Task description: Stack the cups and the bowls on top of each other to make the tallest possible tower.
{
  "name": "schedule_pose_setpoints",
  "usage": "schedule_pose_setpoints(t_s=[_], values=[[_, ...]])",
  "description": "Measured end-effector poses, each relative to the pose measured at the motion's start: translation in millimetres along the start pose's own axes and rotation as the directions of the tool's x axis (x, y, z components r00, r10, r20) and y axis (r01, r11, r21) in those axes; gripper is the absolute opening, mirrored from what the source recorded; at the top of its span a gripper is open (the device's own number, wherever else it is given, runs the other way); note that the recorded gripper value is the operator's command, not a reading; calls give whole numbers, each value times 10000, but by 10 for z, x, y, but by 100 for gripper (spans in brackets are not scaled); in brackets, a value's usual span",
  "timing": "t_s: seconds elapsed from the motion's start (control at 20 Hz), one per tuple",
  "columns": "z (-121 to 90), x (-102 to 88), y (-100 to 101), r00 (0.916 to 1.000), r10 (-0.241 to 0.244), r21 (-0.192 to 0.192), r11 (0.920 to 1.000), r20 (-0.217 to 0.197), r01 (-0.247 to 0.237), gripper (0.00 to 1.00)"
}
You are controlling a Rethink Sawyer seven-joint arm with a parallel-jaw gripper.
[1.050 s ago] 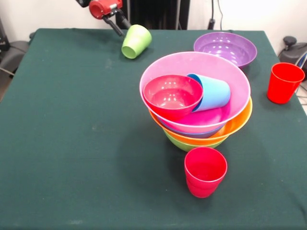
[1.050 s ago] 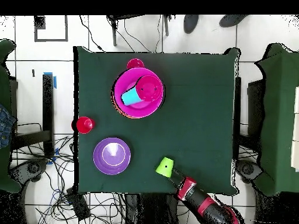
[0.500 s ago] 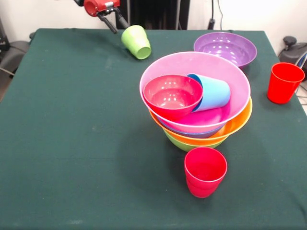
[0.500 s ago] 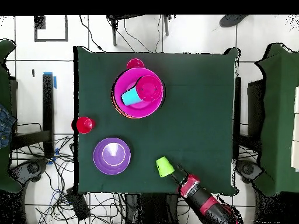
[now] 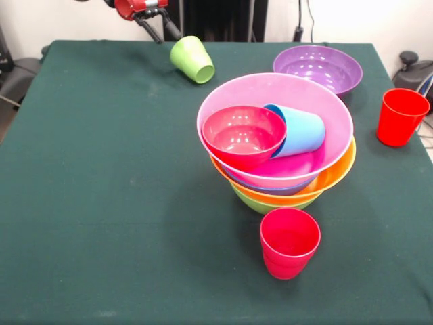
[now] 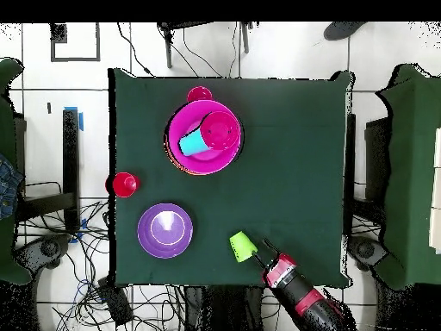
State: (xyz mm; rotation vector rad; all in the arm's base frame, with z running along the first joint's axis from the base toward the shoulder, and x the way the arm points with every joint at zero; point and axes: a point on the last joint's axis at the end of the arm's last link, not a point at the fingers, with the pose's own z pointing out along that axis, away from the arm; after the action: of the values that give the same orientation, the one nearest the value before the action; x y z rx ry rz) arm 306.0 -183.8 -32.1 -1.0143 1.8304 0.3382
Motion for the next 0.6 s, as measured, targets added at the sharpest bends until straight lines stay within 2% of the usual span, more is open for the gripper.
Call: schedule_pose_setpoints(t_s=[0.35,0.6], values=[[69,-85,-5,9994,66,97,9999,326,-69,100],[106,-84,-7,9998,-77,60,10000,203,76,100]])
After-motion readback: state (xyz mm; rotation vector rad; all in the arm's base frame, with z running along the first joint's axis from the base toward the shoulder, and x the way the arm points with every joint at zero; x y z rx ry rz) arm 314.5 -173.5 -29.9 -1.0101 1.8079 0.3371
